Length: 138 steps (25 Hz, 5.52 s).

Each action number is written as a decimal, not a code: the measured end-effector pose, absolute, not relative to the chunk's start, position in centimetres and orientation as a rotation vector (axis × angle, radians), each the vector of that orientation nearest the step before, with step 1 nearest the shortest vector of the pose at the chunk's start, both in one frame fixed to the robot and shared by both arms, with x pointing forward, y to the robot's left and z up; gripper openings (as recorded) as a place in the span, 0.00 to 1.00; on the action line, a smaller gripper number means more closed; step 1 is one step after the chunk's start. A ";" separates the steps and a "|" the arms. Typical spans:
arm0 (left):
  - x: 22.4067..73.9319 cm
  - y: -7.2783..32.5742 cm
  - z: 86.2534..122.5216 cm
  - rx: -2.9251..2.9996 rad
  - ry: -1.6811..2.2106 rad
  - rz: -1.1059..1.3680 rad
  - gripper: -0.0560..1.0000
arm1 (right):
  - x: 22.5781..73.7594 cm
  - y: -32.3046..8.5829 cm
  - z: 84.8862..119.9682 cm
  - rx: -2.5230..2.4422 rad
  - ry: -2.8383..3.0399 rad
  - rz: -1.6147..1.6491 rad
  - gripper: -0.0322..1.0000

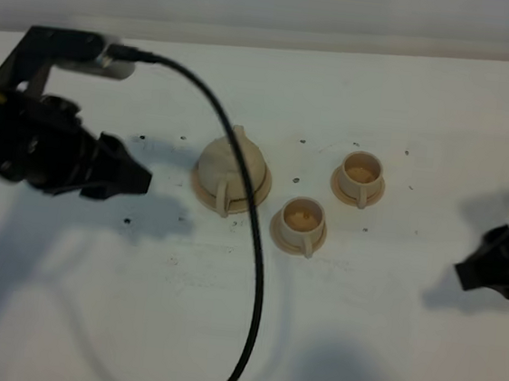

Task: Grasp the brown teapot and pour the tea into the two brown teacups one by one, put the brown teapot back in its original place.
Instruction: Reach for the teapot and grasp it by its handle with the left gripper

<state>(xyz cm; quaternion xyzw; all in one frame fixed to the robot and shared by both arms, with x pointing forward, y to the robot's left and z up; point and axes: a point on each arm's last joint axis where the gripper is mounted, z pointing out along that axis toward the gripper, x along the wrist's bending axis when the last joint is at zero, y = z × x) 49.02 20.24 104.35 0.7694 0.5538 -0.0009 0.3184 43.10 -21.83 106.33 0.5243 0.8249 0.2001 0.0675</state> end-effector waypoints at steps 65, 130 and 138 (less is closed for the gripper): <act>59.6 13.1 99.5 2.262 1.455 -0.091 0.50 | 23.3 -28.4 105.1 1.536 1.636 1.119 0.29; 61.3 7.4 93.9 2.329 1.979 -0.021 0.36 | 23.3 -28.4 105.1 1.538 1.633 1.120 0.26; 61.5 7.3 92.2 2.348 1.999 -0.038 0.36 | 23.3 -28.4 105.1 1.538 1.633 1.120 0.26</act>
